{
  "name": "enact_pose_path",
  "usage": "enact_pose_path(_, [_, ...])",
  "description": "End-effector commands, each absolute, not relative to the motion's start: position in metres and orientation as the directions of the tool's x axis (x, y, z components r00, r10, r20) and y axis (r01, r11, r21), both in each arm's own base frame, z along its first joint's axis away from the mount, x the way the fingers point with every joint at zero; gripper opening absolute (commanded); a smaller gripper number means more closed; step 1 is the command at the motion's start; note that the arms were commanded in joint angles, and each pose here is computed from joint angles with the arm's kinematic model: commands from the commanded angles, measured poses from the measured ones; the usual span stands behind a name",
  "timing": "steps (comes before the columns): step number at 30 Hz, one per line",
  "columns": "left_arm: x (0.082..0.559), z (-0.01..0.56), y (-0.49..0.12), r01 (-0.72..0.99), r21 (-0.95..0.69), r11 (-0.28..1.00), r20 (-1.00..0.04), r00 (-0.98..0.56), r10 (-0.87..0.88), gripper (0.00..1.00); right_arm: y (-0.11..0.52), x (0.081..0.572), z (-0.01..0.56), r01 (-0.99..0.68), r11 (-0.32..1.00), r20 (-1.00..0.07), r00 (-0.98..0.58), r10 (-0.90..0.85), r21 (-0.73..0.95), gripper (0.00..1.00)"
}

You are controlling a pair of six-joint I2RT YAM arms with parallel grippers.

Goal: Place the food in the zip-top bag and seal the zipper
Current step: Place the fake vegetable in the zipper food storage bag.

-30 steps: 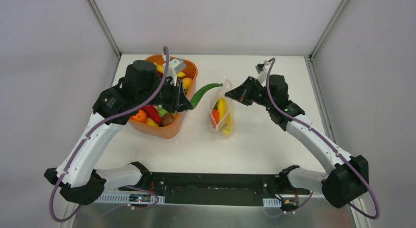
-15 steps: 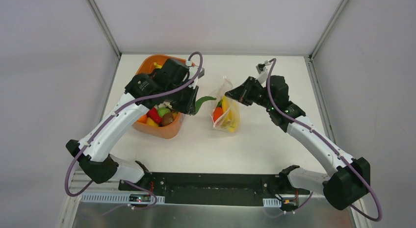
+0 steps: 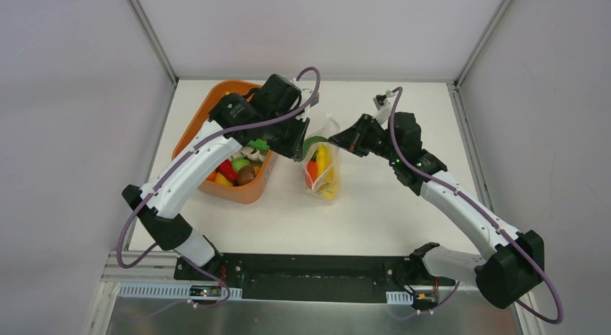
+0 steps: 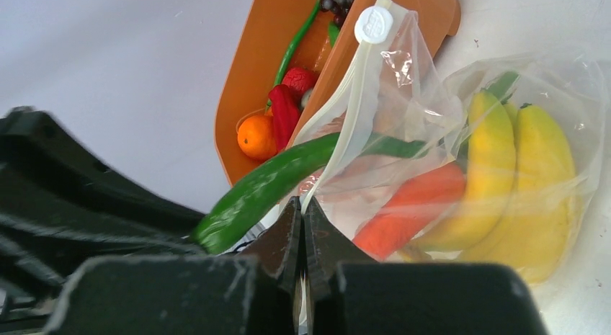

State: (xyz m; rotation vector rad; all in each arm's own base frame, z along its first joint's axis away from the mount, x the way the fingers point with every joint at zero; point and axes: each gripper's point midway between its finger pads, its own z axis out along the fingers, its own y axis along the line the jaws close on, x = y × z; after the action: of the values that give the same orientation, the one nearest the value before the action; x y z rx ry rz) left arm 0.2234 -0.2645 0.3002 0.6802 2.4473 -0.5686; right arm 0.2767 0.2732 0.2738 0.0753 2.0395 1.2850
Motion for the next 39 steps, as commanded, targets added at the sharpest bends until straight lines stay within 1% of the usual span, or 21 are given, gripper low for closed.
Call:
enact_pose_path(1, [0.229,0.285,-0.249,0.474,-0.165,0.865,-0.524,-0.785,0.331,0.0,0.273,0.276,0.305,-0.386,0.462,-0.583,-0.687,0.433,0.798,0.0])
enact_pose_path(4, [0.235,0.288,-0.261,0.46,-0.208,0.863,-0.541,-0.79,0.29,0.0,0.276,0.274,0.307,-0.398,0.451,-0.584,-0.69,0.427,0.799,0.0])
enact_pose_path(8, [0.237,0.297,-0.285,0.489,-0.295,0.821,-0.558,-0.786,0.268,0.0,0.278,0.271,0.306,-0.403,0.446,-0.583,-0.7,0.413,0.799,0.0])
enact_pose_path(12, [0.238,0.298,-0.302,0.509,-0.345,0.789,-0.548,-0.792,0.271,0.06,0.277,0.269,0.304,-0.4,0.45,-0.583,-0.698,0.415,0.799,0.0])
enact_pose_path(13, [0.239,0.293,-0.306,0.508,-0.35,0.787,-0.53,-0.8,0.281,0.07,0.276,0.27,0.304,-0.398,0.451,-0.583,-0.697,0.417,0.799,0.0])
enact_pose_path(17, [0.245,0.279,-0.311,0.48,-0.338,0.809,-0.486,-0.826,0.287,0.07,0.277,0.27,0.306,-0.401,0.448,-0.584,-0.694,0.421,0.799,0.0])
enact_pose_path(20, [0.252,0.275,-0.314,0.459,-0.324,0.827,-0.495,-0.827,0.265,0.08,0.278,0.271,0.309,-0.406,0.438,-0.583,-0.692,0.426,0.802,0.0])
enact_pose_path(26, [0.26,0.273,-0.33,0.482,-0.367,0.796,-0.526,-0.813,0.25,0.14,0.282,0.273,0.313,-0.395,0.388,-0.547,-0.694,0.468,0.833,0.0])
enact_pose_path(30, [0.259,0.262,-0.329,0.472,-0.355,0.807,-0.496,-0.826,0.266,0.16,0.277,0.277,0.314,-0.372,0.384,-0.531,-0.676,0.512,0.845,0.0])
enact_pose_path(34, [0.259,0.256,-0.32,0.476,-0.309,0.823,-0.49,-0.822,0.291,0.17,0.273,0.276,0.316,-0.385,0.393,-0.547,-0.657,0.519,0.835,0.0])
enact_pose_path(39, [0.254,0.251,-0.325,0.495,-0.331,0.803,-0.462,-0.827,0.32,0.17,0.271,0.276,0.318,-0.383,0.392,-0.546,-0.651,0.528,0.836,0.0])
